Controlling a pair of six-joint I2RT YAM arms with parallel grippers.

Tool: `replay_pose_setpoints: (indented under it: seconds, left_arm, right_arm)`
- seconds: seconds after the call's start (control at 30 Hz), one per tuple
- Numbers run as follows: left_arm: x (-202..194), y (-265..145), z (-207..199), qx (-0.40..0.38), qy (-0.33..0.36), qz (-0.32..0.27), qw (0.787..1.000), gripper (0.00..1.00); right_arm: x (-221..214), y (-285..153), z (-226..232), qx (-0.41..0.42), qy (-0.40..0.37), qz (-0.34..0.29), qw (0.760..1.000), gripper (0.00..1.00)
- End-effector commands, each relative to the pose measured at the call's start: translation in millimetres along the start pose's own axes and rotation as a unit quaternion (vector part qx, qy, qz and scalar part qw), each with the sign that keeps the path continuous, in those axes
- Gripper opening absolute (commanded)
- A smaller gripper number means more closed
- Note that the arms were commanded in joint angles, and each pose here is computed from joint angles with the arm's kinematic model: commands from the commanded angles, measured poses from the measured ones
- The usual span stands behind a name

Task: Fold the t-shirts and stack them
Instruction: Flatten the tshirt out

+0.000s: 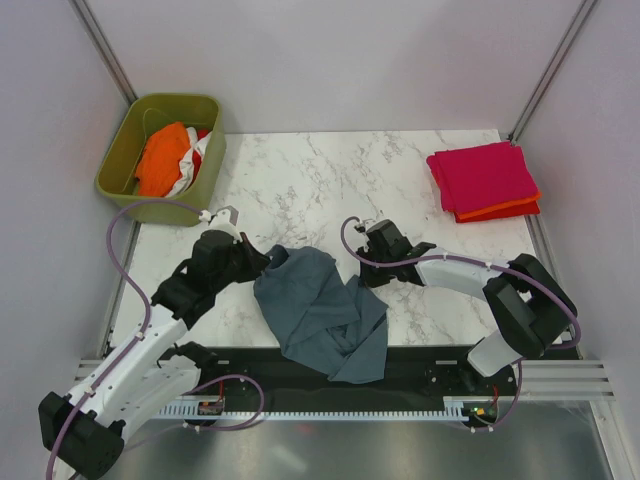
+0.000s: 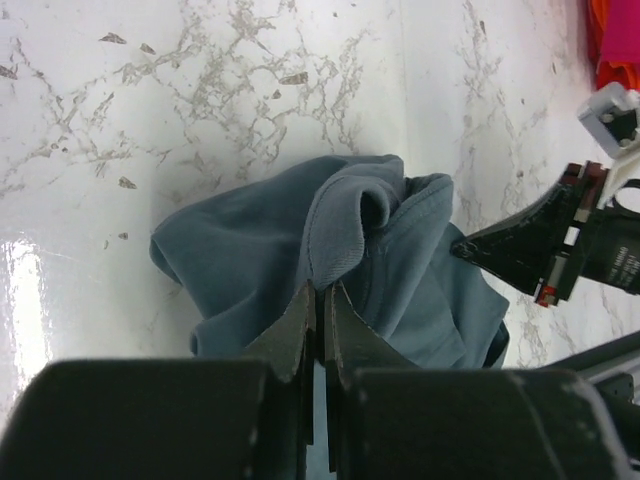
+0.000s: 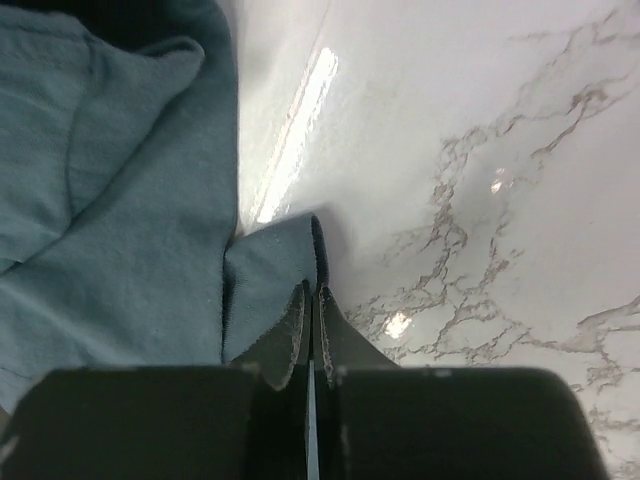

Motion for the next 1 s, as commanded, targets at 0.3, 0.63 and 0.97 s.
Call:
replay_pose_setpoints:
  seconds: [0.3, 0.63, 0.97]
  left_arm:
    - [72, 22, 11, 0.081, -0.054, -0.086, 0.991, 0.02]
    - [86, -74, 20, 0.127, -0.082, -0.240, 0.959, 0.02]
    - [-4, -31, 44, 0.121, -0.110, -0.106, 0.981, 1.00]
  right_arm:
    - [198, -119, 0, 0.030, 0.110, -0.240, 0.964, 0.00]
    - [198, -280, -30, -0.053, 0.205, -0.472, 0.856, 0.00]
    - [95, -192, -58, -0.016, 0.235, -0.348, 0.907, 0.00]
Point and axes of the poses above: each gripper's point midway between its finger pads, its own y axis out along the fingers, its own z axis along the line the jaws close on, x = y × z, the point moved 9 cm from there along -y, back along the fingers, and after that the axes turned 10 degrees about y, right-handed, at the moved point
